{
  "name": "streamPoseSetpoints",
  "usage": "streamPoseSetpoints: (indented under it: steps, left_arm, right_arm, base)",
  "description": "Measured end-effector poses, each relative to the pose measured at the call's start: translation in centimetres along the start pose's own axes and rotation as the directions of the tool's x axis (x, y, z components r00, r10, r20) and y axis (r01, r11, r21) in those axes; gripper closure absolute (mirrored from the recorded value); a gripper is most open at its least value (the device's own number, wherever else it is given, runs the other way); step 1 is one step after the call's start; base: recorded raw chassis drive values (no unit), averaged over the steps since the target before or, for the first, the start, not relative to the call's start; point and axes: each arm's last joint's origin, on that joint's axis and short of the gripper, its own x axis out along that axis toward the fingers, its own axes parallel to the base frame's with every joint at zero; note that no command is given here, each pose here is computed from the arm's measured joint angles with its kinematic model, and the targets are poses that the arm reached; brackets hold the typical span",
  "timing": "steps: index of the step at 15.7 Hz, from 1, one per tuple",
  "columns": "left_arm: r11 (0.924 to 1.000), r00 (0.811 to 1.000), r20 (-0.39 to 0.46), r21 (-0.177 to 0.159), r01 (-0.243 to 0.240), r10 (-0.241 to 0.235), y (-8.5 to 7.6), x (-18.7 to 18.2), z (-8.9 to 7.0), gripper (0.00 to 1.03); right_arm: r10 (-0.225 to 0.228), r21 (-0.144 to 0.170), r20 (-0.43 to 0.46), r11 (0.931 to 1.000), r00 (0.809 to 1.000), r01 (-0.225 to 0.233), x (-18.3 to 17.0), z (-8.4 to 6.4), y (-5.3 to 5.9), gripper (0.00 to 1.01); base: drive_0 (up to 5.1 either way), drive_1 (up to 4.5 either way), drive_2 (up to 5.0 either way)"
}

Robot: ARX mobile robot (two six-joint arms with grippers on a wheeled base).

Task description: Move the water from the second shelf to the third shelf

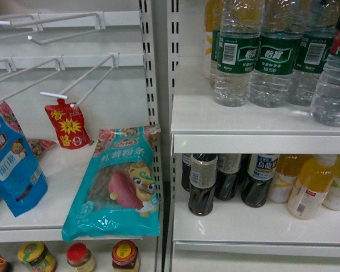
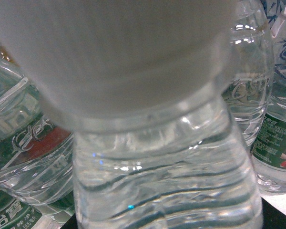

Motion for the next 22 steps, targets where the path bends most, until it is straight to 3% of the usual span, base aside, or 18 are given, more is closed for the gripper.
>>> streamPoseSetpoints:
  steps: [8,13,16,19,21,22]
  left_arm:
    - [1.0000,1.000,0.000,0.000,0.000,0.000,0.00,0.00,0.00,0.05]
    - [1.0000,1.000,0.000,0.000,0.000,0.000,0.00,0.00,0.00,0.05]
    - [1.0000,1.000,-0.001,0.000,0.000,0.000,0.00,0.00,-0.02,0.05]
    - [1.0000,1.000,-0.001,0.000,0.000,0.000,0.00,0.00,-0.02,0.05]
    - [1.0000,1.000,0.000,0.000,0.000,0.000,0.00,0.00,0.00,0.05]
    - [1.0000,1.000,0.000,0.000,0.000,0.000,0.00,0.00,0.00,0.05]
  right_arm:
    - [-0.012,-0.015,-0.010,0.9998,1.000,0.012,0.01,-0.04,0.02,0.56]
    - [-0.023,-0.022,0.004,0.9995,1.000,0.023,0.08,0.41,0.03,0.01]
    - [-0.023,-0.023,0.004,0.9995,1.000,0.023,0.09,0.41,0.00,0.03]
    - [-0.023,-0.043,0.009,0.9988,1.000,0.024,0.09,0.47,-0.03,0.03]
    - [-0.019,-0.064,0.029,0.9977,0.999,0.021,0.03,0.65,-0.03,0.03]
    - [-0.022,-0.097,0.036,0.9949,0.999,0.025,-0.32,0.39,-0.35,0.03]
  base:
    - [0.0,0.00,0.0]
    - [0.0,0.00,0.0]
    - [0.0,0.00,0.0]
    - [0.0,0.00,0.0]
    - [0.0,0.00,0.0]
    - [0.0,0.00,0.0]
